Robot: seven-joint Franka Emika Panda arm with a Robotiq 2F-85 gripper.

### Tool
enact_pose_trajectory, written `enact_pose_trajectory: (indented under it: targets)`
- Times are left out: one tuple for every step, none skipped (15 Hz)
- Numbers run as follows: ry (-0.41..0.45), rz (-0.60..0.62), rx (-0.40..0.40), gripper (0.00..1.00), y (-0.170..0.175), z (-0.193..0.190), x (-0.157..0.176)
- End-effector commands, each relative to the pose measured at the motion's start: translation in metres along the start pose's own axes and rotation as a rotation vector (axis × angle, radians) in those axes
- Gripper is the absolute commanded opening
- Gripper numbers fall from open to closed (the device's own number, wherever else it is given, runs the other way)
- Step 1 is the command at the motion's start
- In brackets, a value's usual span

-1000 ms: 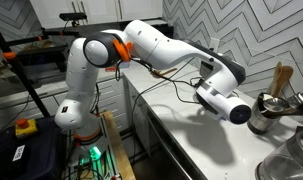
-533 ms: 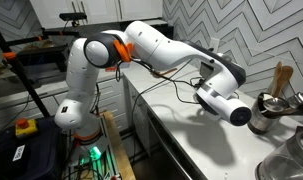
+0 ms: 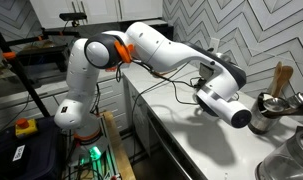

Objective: Remove the kettle from the coffee machine and put it on the counter

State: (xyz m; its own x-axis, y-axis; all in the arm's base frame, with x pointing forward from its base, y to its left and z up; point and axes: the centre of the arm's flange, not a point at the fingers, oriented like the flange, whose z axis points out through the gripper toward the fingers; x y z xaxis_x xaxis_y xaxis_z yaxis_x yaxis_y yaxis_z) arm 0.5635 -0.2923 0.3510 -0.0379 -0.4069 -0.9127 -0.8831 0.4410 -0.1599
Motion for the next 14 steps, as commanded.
enact_pose_trajectory:
  targets:
    - [-0.038, -0.008, -0.052, 0.0, -0.003, -0.005, -0.003]
    - [-0.049, -0.009, -0.064, 0.0, -0.002, -0.005, -0.005]
    - [-0.061, -0.014, -0.068, 0.0, -0.002, -0.004, -0.006]
    - [-0.057, -0.011, -0.07, 0.0, -0.003, -0.005, -0.006]
    - [-0.053, -0.007, -0.072, 0.0, -0.003, -0.005, -0.007]
    - [-0.051, -0.001, -0.077, 0.0, -0.003, -0.005, -0.004]
    - [-0.046, 0.002, -0.084, 0.0, -0.002, -0.004, -0.003]
    - [-0.038, 0.006, -0.092, 0.0, -0.001, -0.004, 0.0]
    - [-0.034, 0.007, -0.098, 0.0, -0.001, -0.004, 0.002]
    - [-0.031, 0.01, -0.103, 0.0, 0.0, -0.004, 0.004]
    - [-0.03, 0.012, -0.104, 0.0, 0.0, -0.004, 0.006]
    - [-0.031, 0.014, -0.108, 0.0, 0.0, -0.005, 0.007]
    - [-0.036, 0.013, -0.113, 0.0, 0.0, -0.005, 0.009]
    - [-0.043, 0.013, -0.116, 0.0, 0.001, -0.005, 0.009]
